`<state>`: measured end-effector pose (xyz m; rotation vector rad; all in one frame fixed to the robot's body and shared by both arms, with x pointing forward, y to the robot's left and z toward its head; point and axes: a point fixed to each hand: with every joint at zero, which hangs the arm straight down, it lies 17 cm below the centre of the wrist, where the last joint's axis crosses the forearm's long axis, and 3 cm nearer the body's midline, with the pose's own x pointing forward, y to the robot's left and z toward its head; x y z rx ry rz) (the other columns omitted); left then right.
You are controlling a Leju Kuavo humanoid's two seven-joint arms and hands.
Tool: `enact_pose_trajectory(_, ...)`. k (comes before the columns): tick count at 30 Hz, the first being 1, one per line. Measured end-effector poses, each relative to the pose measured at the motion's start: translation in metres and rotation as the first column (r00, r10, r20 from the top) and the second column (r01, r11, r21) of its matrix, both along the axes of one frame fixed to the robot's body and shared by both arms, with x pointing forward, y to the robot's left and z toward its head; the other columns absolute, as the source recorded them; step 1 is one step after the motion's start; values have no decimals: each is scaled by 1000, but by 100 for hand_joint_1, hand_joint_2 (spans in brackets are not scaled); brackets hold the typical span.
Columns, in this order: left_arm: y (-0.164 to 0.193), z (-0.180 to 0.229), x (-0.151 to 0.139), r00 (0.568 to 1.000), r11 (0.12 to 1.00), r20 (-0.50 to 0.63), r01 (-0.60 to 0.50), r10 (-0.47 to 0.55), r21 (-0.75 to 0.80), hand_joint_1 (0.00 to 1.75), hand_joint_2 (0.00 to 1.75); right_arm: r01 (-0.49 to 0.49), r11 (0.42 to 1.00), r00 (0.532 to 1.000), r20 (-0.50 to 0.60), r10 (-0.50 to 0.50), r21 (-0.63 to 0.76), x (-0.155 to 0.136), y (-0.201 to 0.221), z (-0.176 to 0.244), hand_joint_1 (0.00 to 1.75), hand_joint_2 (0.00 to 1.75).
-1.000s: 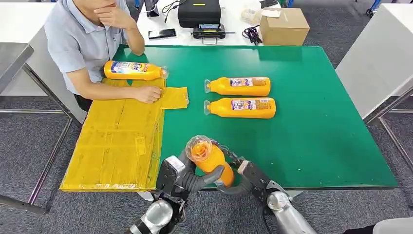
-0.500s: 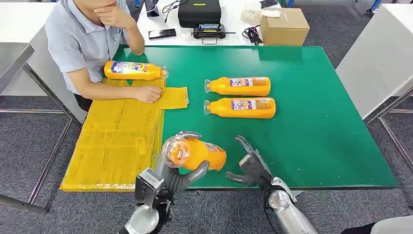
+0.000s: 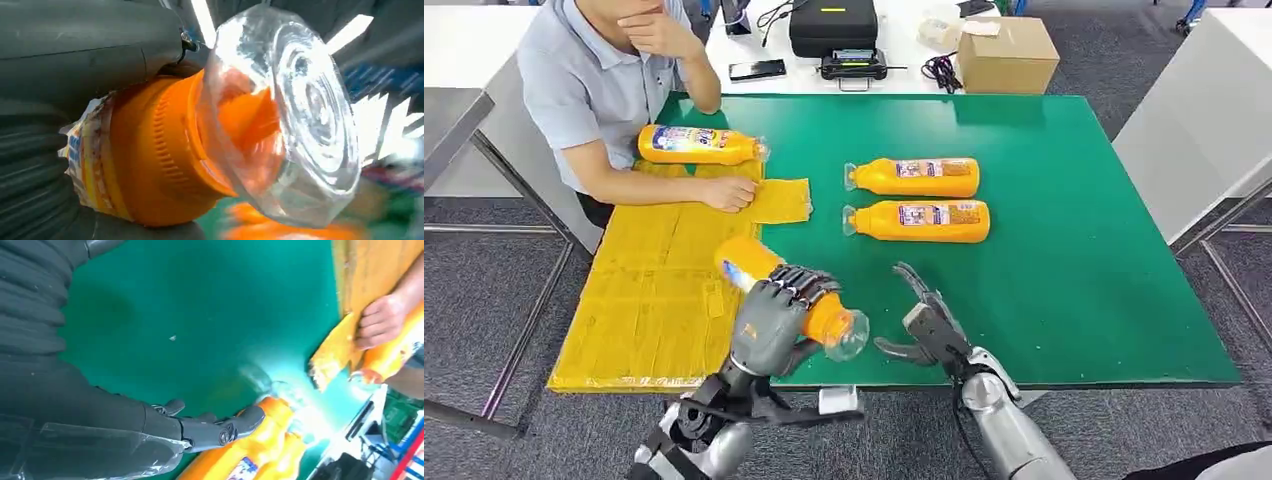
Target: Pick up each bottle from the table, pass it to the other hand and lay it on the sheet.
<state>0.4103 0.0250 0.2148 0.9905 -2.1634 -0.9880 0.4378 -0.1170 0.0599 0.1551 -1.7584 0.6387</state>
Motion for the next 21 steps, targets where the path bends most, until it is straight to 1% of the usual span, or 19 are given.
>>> enact_pose_trajectory(2,5,-12,12,998,994,10,-61,60,90,175,175,-6,1000,1000,1,6,9,0,4,2,0,175)
enact_pose_trajectory(4,9,-22,23,996,985,3,-92,93,146,175,175,-10,1000,1000,-3,10,17,0,7,2,0,175)
enact_pose_trajectory(9,22,-71,52,976,939,-116,-140,185,315,175,175,-12,999,1000,-16,13,43,-1,13,2,0,175)
enact_pose_trajectory(13,36,-97,70,951,907,-179,-169,253,387,175,175,-11,998,1000,-27,12,64,-1,16,2,0,175)
enact_pose_trajectory(19,57,-115,95,913,862,-230,-200,336,465,175,175,-7,997,999,-39,10,76,-2,19,0,0,175)
enact_pose_trajectory(21,66,-123,103,891,842,-256,-212,375,496,175,175,-7,997,999,-42,10,80,-2,20,0,0,175)
